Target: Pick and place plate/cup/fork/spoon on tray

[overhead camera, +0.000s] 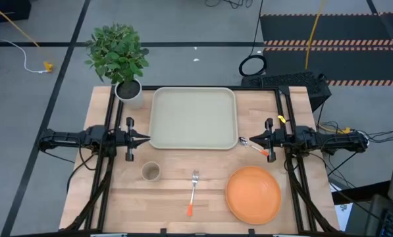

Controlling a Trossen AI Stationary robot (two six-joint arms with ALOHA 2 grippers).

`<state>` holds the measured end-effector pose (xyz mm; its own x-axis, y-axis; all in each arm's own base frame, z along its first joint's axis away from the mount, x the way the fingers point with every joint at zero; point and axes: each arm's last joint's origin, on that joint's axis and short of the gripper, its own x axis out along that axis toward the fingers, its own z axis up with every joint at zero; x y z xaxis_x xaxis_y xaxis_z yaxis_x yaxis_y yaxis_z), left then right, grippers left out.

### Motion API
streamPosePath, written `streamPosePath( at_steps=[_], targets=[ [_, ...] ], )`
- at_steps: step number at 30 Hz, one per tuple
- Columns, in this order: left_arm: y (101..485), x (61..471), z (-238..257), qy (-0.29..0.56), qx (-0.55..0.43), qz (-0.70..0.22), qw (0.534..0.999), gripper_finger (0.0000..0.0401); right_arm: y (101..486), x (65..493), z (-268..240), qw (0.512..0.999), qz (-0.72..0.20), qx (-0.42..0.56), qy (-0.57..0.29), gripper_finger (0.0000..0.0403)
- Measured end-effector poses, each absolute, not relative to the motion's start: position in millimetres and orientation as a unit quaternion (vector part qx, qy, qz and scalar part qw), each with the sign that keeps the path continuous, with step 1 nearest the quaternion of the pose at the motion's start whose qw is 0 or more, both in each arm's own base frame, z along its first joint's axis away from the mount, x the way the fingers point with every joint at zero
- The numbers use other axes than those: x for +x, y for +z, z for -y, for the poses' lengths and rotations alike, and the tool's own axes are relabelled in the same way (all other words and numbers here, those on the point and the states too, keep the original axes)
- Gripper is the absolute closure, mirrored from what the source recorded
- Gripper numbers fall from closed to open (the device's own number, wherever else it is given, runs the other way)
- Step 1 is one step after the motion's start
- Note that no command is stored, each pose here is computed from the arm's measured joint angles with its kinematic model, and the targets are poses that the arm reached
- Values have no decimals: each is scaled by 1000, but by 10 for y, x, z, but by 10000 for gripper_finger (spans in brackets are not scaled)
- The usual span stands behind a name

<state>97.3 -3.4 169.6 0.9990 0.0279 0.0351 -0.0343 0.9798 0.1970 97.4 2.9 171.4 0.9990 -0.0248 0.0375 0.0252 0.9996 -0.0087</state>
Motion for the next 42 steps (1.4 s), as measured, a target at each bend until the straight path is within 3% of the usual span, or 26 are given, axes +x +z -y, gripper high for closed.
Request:
streamPosePath(
  at_steps=[32,42],
  targets=[
    [1698,972,34,16,97,17,995,364,1714,974,-29,1000,19,-4,-12,403],
    [1734,971,32,17,32,38,999,364,1714,974,-29,1000,19,-5,-13,403]
  ],
)
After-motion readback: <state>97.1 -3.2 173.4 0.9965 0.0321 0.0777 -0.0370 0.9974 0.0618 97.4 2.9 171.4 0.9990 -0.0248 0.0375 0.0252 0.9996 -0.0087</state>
